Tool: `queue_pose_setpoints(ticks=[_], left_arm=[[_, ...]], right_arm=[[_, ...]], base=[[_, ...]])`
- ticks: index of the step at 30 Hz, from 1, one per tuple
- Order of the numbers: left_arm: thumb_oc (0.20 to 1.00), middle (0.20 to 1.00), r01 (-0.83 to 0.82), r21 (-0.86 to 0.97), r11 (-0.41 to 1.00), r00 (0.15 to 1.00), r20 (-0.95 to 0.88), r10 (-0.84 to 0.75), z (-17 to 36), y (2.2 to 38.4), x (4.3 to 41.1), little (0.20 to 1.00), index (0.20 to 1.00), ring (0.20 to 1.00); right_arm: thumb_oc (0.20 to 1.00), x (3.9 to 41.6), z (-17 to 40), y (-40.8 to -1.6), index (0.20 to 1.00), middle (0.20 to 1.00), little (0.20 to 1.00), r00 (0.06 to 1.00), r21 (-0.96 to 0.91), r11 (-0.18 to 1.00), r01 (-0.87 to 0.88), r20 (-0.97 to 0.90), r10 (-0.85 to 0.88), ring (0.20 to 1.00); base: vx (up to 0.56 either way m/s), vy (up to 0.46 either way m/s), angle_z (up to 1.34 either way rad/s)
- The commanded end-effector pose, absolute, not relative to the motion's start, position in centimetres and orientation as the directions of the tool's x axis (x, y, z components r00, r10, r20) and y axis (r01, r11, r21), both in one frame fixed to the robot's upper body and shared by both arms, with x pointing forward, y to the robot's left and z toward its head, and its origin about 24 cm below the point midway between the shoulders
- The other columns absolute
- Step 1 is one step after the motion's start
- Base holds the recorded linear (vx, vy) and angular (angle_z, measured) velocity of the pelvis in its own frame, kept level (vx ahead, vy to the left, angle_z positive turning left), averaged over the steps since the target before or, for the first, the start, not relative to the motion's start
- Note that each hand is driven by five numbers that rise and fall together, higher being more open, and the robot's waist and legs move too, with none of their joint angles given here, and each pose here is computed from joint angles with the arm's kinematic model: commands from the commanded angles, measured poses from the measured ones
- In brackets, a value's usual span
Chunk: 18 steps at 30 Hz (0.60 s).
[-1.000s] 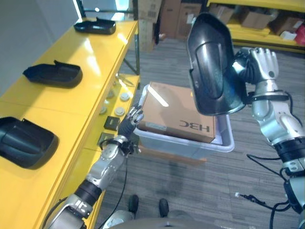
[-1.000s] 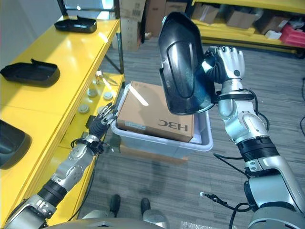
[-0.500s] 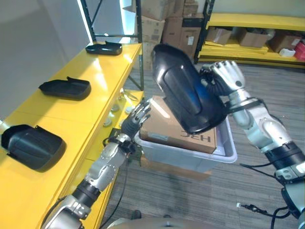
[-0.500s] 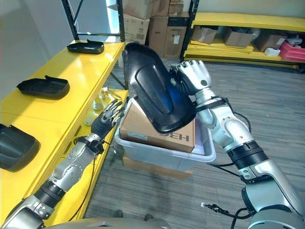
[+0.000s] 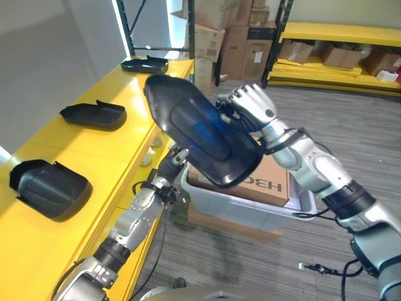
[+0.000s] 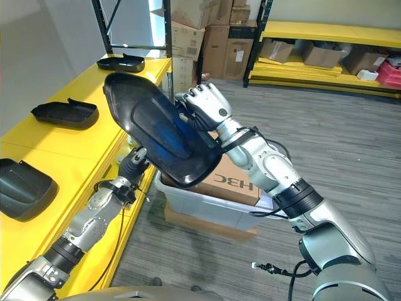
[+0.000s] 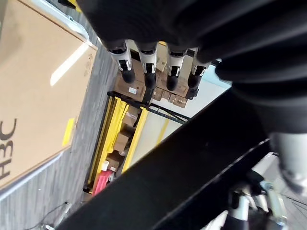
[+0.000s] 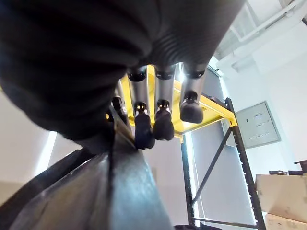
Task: Move parts from the plastic box to the shelf.
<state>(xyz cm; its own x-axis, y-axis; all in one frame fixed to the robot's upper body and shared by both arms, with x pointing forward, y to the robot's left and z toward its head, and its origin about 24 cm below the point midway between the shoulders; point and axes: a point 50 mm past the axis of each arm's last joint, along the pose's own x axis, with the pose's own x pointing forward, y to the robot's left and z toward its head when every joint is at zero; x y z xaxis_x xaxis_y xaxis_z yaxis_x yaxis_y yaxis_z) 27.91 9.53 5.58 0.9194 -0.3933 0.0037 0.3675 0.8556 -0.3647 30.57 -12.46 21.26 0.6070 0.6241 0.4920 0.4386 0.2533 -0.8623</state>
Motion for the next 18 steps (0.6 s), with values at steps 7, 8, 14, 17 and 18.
queue_pose_setpoints(ticks=[7, 8, 14, 17, 18], left_arm=[[1.0, 1.0, 0.37, -0.37, 0.852, 0.926, 0.071, -0.372, 6.9, 8.7, 28.8, 1.0, 1.0, 1.0], [1.0, 1.0, 0.376, -0.366, 0.852, 0.924, 0.08, -0.373, 7.2, 8.7, 28.9, 1.0, 1.0, 1.0], [1.0, 1.0, 0.39, -0.343, 0.855, 0.92, 0.115, -0.374, 8.0, 8.7, 29.2, 1.0, 1.0, 1.0], [1.0, 1.0, 0.388, -0.322, 0.864, 0.921, 0.124, -0.368, 8.3, 8.6, 29.4, 1.0, 1.0, 1.0], [1.0, 1.0, 0.388, -0.319, 0.865, 0.922, 0.129, -0.366, 8.4, 8.6, 29.4, 1.0, 1.0, 1.0]], right_arm=[[0.2, 28.6, 23.2, -8.5, 0.2, 0.2, 0.2, 0.436, -0.859, 0.348, 0.376, 0.496, 0.751, 0.2], [0.2, 28.6, 23.0, -8.3, 0.2, 0.2, 0.2, 0.436, -0.869, 0.34, 0.36, 0.479, 0.762, 0.2], [0.2, 27.7, 21.8, -7.1, 0.2, 0.2, 0.2, 0.394, -0.916, 0.296, 0.271, 0.386, 0.834, 0.2], [0.2, 27.1, 21.5, -6.4, 0.2, 0.2, 0.2, 0.366, -0.927, 0.299, 0.228, 0.366, 0.856, 0.2], [0.2, 26.9, 21.4, -6.2, 0.2, 0.2, 0.2, 0.354, -0.93, 0.294, 0.222, 0.357, 0.864, 0.2]], base=[[0.0, 0.0, 0.0], [0.0, 0.0, 0.0], [0.0, 0.0, 0.0], [0.0, 0.0, 0.0], [0.0, 0.0, 0.0]])
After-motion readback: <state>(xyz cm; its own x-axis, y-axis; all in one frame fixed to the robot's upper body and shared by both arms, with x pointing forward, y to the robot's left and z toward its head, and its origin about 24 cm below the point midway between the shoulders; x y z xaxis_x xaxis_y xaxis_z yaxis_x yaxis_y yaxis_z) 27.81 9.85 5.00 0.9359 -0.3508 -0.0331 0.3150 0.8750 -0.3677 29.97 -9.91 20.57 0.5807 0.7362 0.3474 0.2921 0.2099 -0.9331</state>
